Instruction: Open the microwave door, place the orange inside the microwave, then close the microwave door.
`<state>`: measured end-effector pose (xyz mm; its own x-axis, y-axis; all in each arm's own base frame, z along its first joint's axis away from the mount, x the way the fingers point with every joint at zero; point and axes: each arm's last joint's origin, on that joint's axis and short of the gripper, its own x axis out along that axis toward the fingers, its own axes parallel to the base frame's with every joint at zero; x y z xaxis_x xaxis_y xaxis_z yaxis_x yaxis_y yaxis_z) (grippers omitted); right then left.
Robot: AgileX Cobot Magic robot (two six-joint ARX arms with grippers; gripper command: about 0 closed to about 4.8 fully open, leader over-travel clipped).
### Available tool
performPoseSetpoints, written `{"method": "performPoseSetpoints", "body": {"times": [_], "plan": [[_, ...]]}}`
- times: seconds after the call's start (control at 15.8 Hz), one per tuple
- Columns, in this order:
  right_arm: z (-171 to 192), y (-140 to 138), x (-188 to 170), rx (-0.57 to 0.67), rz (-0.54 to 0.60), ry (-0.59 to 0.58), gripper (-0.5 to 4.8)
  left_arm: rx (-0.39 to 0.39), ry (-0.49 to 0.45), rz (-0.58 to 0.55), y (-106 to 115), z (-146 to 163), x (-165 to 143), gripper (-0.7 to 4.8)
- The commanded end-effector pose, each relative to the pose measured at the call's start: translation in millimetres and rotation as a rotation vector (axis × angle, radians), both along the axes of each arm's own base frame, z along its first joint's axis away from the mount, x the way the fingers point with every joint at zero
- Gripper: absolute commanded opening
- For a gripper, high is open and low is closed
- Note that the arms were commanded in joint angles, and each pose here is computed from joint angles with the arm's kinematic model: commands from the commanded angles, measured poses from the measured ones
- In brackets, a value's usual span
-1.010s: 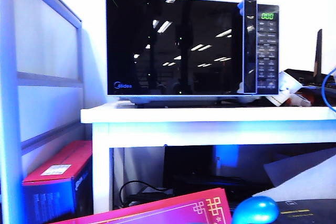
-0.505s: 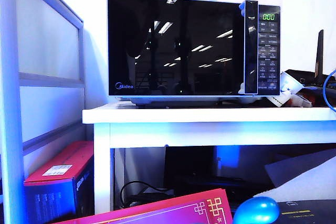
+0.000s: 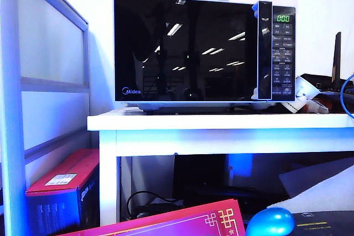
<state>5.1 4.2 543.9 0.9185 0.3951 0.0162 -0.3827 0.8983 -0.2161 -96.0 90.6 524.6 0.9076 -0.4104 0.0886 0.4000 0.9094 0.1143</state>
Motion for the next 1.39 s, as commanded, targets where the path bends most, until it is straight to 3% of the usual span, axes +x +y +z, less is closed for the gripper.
{"method": "performPoseSetpoints", "body": {"times": [0.06,0.13,0.32,0.63,0.82,0.95,1.14,1.39], "plan": [[-40.9,1.5,-0.1,0.096,0.054,-0.063,0.00,0.018,0.055,-0.038,-1.5,-12.3,-0.3,-0.03],[-71.9,2.4,2.7,0.129,0.059,-0.132,0.00,0.041,0.101,-0.052,-8.3,-20.8,7.3,-0.03],[-133.0,6.3,14.4,0.146,0.060,-0.189,0.00,0.105,0.204,-0.157,-37.0,-35.6,36.8,-0.03],[-244.6,18.3,50.1,0.089,0.051,0.042,0.00,0.139,0.264,-0.340,-109.8,-80.9,115.7,-0.03],[-282.3,20.9,60.5,0.165,0.026,0.072,0.00,0.139,0.291,-0.407,-152.9,-141.6,164.3,-0.03],[-305.2,21.8,65.4,0.234,-0.001,0.115,0.00,0.136,0.317,-0.403,-175.5,-206.0,191.6,-0.03],[-331.8,23.4,71.3,0.231,-0.020,0.175,0.00,0.142,0.329,-0.373,-185.8,-284.5,205.2,-0.03],[-365.7,26.0,78.8,0.198,-0.033,0.273,0.00,0.146,0.326,-0.326,-183.1,-340.0,204.2,-0.03]]}}
